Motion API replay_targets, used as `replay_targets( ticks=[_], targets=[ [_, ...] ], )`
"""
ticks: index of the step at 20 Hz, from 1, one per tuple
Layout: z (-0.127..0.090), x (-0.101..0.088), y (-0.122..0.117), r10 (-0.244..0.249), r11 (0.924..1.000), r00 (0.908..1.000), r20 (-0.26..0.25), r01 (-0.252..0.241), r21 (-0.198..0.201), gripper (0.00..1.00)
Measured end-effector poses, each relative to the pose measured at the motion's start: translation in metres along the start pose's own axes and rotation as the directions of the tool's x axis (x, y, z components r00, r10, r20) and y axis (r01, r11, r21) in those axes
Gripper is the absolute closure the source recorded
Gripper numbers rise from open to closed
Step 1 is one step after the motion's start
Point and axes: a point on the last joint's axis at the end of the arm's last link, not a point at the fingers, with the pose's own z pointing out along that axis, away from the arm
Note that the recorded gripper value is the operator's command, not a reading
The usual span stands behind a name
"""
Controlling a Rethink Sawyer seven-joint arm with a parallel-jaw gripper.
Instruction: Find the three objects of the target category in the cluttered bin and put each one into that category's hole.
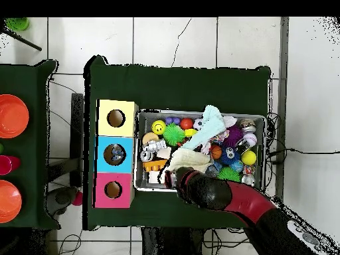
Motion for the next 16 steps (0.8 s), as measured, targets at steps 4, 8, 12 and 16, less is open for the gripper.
replay_targets(
  ticks=[4,8,12,16],
  targets=[
    [-0.002,0.002,0.013,-0.010,0.9999,0.9999,-0.009,0.010,-0.007,1.00],
    [-0.005,0.005,0.023,-0.006,0.9999,0.9998,-0.017,0.006,-0.015,1.00],
    [-0.009,0.005,0.033,0.003,0.9999,0.9999,-0.017,-0.003,-0.014,1.00],
    [-0.012,0.006,0.044,0.010,0.9999,0.9999,-0.011,-0.010,-0.008,1.00]
  ],
)
